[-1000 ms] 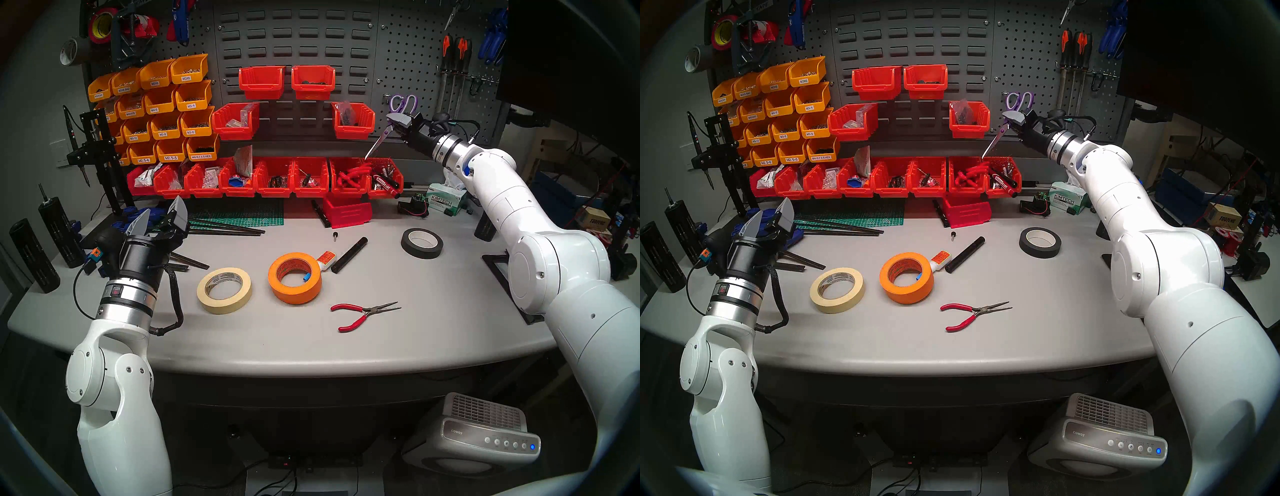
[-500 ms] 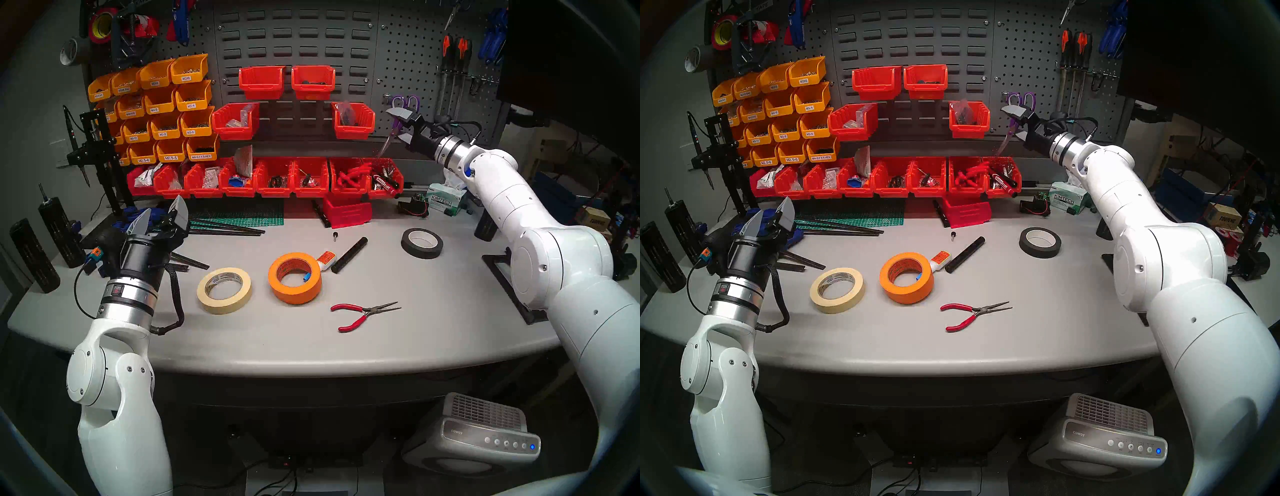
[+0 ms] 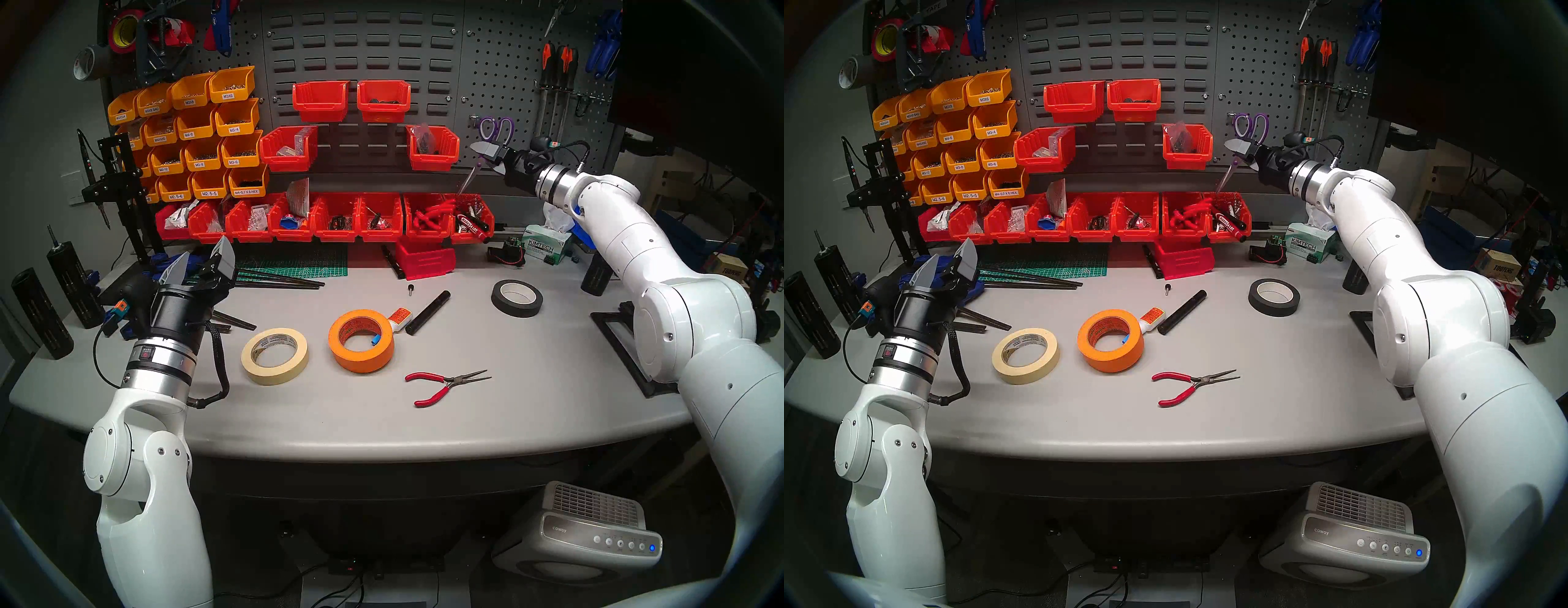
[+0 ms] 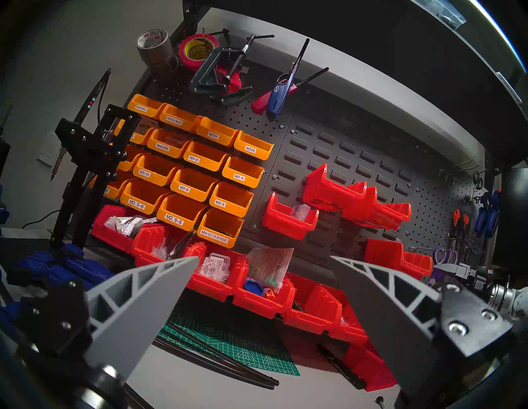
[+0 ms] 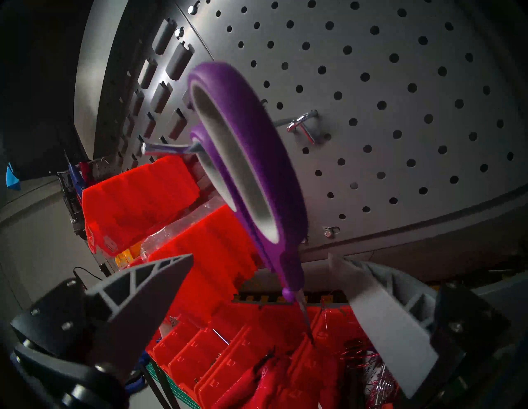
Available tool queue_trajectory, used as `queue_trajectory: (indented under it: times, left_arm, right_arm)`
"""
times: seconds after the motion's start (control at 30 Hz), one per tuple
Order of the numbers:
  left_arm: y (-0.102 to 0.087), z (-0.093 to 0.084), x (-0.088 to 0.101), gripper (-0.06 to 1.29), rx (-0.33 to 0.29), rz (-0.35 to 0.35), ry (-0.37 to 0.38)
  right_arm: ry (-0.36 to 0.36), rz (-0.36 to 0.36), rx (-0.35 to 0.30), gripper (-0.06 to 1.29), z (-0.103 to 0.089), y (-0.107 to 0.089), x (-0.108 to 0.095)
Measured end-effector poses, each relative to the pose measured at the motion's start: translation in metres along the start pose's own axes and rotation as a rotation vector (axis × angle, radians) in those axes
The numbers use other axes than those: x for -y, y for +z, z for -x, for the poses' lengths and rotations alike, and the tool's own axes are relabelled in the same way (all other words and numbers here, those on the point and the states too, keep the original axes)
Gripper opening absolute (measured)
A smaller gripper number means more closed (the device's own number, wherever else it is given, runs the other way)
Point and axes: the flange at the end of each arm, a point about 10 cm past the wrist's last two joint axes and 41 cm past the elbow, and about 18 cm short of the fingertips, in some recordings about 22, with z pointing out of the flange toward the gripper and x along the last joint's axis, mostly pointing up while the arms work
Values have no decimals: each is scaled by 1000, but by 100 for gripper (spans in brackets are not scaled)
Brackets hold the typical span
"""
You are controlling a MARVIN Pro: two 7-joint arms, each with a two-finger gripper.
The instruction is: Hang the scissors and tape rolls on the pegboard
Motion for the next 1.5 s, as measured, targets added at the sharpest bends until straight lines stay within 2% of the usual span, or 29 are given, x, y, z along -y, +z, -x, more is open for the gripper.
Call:
queue_trajectory:
  times: [0.23, 0.33, 0.6, 0.7, 0.87, 1.27, 1.5]
  left_arm:
    - [1, 1, -2, 124, 1, 6, -4]
    - [1, 2, -4, 125, 2, 11, -7]
    - [2, 2, -6, 124, 1, 17, -11]
    - [2, 2, -6, 124, 0, 18, -12]
    - [2, 2, -7, 124, 0, 19, -13]
    - [3, 5, -5, 124, 8, 17, -14]
    - [4, 10, -8, 124, 16, 27, -23]
  right_arm:
    - [-200, 18, 19, 121, -2, -5, 1]
    - [-270, 41, 5, 121, -2, -10, -2]
    - [-390, 89, -28, 121, 2, -27, -11]
    - [-412, 82, -37, 121, 4, -31, -10]
    - [-425, 32, -45, 121, 10, -34, -3]
    - [-464, -144, -4, 121, 29, -45, 21]
    - [-491, -183, 16, 121, 36, -62, 24]
